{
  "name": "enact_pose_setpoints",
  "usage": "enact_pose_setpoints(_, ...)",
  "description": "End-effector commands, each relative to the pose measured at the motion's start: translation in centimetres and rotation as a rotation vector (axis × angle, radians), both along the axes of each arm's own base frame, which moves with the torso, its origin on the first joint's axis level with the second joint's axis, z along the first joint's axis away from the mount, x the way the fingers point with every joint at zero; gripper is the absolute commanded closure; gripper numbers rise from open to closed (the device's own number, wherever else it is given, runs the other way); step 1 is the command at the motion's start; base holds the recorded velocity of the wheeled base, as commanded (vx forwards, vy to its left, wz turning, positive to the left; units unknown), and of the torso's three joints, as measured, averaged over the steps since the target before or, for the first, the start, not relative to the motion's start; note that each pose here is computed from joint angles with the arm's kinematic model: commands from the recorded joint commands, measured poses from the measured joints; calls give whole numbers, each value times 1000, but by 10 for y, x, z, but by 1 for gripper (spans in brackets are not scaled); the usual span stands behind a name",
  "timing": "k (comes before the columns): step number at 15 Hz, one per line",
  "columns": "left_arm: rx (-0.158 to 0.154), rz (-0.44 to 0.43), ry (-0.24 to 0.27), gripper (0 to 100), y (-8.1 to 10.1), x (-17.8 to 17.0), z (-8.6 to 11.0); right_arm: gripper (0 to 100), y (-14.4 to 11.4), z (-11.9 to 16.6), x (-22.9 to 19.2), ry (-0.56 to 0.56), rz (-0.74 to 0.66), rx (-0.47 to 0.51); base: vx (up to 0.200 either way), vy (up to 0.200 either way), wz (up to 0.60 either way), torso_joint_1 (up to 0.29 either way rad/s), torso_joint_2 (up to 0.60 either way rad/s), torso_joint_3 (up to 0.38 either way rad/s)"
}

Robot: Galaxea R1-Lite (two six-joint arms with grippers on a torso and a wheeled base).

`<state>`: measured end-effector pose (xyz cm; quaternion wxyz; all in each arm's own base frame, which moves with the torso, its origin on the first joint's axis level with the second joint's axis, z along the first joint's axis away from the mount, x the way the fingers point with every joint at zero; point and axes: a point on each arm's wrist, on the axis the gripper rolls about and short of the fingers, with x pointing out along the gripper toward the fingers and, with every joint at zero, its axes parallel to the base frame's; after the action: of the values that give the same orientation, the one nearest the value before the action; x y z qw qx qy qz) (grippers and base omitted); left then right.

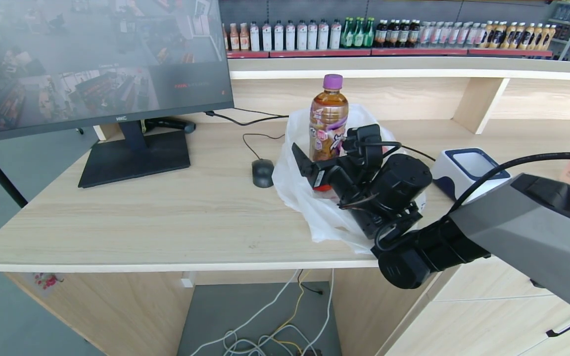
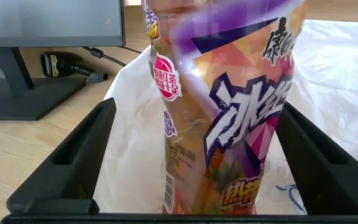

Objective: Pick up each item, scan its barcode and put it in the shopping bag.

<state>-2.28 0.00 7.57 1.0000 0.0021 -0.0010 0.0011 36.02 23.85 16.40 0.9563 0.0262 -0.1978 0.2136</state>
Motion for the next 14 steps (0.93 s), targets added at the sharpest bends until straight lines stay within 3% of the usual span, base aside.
enact_pose_setpoints(1,0,1,-1,0,0,0,0,0,3,2,-3,-5,10,4,0,0,0,0,0,0)
enact_pose_setpoints(6,0,-1,-1,0,0,0,0,0,-1,5,-9,4,12,4,0,0,0,0,0,0)
enact_pose_setpoints(14,0,1,-1,0,0,0,0,0,-36,45,-60,-9,11,12,0,0,0,0,0,0)
